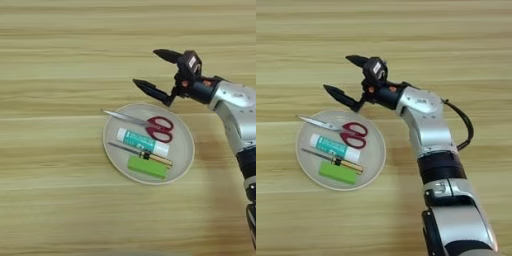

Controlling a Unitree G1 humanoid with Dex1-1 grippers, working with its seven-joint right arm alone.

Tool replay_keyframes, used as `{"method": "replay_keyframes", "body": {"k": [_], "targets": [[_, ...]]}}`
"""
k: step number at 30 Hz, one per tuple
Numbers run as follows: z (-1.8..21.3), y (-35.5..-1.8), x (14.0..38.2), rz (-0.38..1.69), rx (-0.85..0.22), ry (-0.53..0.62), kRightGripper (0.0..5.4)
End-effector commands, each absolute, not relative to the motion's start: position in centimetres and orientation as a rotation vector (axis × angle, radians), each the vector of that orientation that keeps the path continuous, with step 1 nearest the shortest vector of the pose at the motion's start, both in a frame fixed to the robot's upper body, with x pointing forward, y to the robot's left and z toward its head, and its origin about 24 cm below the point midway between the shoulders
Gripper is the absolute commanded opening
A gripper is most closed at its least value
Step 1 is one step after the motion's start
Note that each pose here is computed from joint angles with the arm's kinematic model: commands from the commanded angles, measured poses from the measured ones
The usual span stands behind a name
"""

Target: Move the objects on the table

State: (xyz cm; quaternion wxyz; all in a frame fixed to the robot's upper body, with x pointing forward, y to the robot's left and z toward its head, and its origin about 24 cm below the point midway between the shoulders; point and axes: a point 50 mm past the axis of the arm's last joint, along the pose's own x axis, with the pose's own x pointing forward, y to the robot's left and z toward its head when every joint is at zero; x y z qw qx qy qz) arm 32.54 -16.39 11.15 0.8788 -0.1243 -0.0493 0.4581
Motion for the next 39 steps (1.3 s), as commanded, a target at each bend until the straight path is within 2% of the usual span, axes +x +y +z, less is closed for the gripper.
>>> {"method": "replay_keyframes", "body": {"k": [1,12,21,39], "targets": [[13.6,-16.7,33.3,0.937,-0.355,-0.127,5.37],[12.6,-16.5,33.3,0.921,-0.395,-0.012,5.37],[10.8,-16.6,32.8,0.953,-0.445,0.154,5.37],[9.3,-15.1,32.6,1.041,-0.557,0.239,5.37]]}}
